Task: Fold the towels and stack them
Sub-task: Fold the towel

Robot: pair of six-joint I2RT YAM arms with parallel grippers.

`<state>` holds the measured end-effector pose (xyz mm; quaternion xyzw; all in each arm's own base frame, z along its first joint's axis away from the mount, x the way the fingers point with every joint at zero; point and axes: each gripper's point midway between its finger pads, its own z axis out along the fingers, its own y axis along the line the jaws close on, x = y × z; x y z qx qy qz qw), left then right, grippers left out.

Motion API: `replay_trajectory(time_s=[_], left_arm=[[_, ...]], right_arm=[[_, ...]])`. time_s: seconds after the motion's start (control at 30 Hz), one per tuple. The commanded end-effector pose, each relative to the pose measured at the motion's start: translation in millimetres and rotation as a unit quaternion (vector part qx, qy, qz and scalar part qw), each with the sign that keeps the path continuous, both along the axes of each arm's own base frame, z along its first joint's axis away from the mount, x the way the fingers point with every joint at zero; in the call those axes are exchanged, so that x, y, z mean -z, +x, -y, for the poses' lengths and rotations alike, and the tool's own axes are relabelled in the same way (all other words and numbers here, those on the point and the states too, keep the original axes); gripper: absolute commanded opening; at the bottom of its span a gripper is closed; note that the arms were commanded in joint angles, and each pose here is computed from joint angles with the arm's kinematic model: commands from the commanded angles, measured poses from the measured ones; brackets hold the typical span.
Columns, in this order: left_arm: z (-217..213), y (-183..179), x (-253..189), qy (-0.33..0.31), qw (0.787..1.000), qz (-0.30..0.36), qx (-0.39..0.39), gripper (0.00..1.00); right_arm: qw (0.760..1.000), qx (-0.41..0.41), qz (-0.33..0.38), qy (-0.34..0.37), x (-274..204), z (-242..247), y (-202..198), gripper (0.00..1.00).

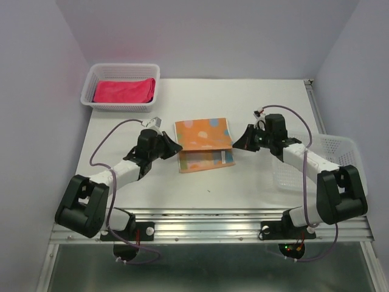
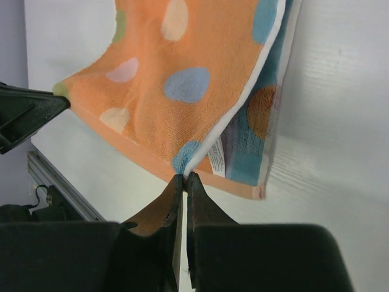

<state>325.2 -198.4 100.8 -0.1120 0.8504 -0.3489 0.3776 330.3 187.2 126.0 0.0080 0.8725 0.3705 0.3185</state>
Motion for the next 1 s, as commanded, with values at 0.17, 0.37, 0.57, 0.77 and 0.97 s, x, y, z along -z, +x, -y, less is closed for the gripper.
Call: replay_trajectory(time_s=[0.17, 0.37, 0.57, 0.77, 0.97], left_arm=[[-16, -35, 14, 0.02, 0.999, -0.004, -0.049, 0.0], [-13, -52, 42, 0.033, 0.998, -0.042, -0.036, 0.0], [-9, -68, 54, 0.054, 0.996, -0.072, -0.013, 0.25], [-29, -52, 21, 0.091, 0.994, -0.028, -0.06, 0.99], [-30, 12, -9, 0.13, 0.988, 0.007, -0.088, 0.99]], right_arm=[[1.0, 0.011, -0.02, -0.016, 24, 9, -23, 0.02], [0.998, 0.011, -0.047, -0.029, 45, 11, -34, 0.11], [0.997, 0.014, -0.068, -0.046, 57, 17, -46, 0.51], [0.998, 0.019, -0.016, -0.065, 21, 19, -18, 0.78], [0.995, -0.007, 0.059, -0.079, -20, 2, 57, 0.78]])
